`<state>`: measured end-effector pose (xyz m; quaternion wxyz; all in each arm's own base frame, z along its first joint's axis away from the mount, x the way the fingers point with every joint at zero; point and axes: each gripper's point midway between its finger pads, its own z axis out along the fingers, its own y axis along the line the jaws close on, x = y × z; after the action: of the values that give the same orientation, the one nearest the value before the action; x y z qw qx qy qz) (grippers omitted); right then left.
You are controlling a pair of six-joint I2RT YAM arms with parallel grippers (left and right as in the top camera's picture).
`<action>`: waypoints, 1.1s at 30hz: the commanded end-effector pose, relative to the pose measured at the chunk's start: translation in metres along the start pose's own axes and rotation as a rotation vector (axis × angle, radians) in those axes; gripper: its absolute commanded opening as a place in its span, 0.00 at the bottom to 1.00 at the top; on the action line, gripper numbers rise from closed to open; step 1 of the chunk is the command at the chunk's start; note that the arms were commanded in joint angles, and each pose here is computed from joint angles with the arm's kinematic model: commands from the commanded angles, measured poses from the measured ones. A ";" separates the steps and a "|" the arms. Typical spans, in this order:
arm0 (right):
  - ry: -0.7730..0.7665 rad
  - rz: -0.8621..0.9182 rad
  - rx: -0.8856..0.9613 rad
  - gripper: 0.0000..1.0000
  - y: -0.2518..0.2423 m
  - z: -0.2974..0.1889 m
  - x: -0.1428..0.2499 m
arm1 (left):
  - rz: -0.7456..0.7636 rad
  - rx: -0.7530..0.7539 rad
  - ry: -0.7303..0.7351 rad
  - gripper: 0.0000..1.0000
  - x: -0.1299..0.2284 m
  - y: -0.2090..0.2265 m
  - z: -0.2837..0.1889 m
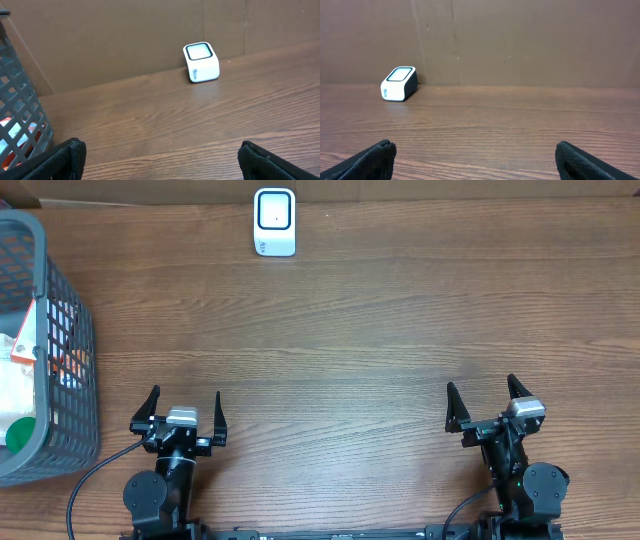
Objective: Scan the item barcode
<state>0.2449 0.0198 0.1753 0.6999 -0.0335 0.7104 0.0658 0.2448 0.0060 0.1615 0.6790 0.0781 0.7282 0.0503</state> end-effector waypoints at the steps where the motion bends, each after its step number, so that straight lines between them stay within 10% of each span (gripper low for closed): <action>1: -0.006 0.002 -0.002 1.00 0.000 0.000 0.001 | 0.021 -0.001 -0.005 1.00 0.001 -0.001 0.000; 33: -0.006 0.002 -0.002 1.00 0.000 0.000 0.001 | -0.020 -0.013 -0.017 1.00 -0.004 0.002 -0.001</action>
<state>0.2448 0.0199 0.1752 0.6997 -0.0338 0.7106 0.0661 0.2448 0.0065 0.1616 0.6792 0.0764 0.7282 0.0511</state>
